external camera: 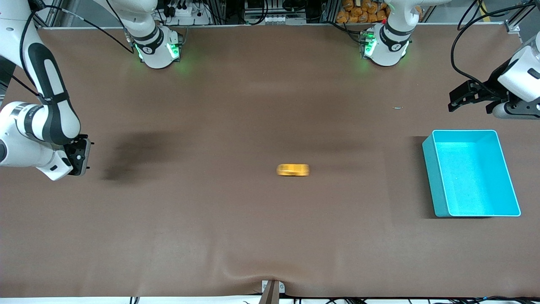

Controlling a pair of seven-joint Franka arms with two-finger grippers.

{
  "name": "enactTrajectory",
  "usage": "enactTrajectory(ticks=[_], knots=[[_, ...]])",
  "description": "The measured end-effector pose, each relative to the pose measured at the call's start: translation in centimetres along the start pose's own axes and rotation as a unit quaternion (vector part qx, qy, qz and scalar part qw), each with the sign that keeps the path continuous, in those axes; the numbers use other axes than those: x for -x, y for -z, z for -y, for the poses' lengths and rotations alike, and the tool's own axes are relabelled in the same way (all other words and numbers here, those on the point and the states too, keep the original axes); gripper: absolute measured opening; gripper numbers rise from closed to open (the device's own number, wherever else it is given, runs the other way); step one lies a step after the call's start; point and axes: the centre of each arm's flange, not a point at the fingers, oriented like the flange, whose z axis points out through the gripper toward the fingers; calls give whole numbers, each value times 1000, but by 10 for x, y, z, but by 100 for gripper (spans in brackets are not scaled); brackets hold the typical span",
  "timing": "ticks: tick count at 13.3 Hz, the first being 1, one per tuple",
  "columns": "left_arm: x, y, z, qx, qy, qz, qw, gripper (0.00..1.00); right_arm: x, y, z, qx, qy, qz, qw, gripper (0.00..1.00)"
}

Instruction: Wind and store yellow beetle car

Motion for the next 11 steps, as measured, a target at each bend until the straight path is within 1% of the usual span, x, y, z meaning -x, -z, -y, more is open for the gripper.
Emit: enactTrajectory(ticks=[2,4,5,6,7,8,9,10,11], knots=[[0,0,0,0,0,0,1000,100,0,3,-1,3,-3,-5,1000,100],[0,0,0,0,0,0,1000,100,1,14,-5,14,-14,-21,1000,100],[0,0,0,0,0,0,1000,100,2,30,-7,19,-21,-30,999,100],[0,0,0,0,0,0,1000,100,4,56,-9,22,-31,-42,998,100],[0,0,0,0,0,0,1000,100,5,92,-9,25,-45,-53,997,100],[0,0,0,0,0,0,1000,100,8,134,-7,37,-60,-60,996,100],[0,0,0,0,0,0,1000,100,10,176,-3,56,-80,-73,993,100],[0,0,0,0,0,0,1000,100,11,213,2,80,-106,-89,987,100],[0,0,0,0,0,0,1000,100,11,247,10,102,-146,-104,979,100]])
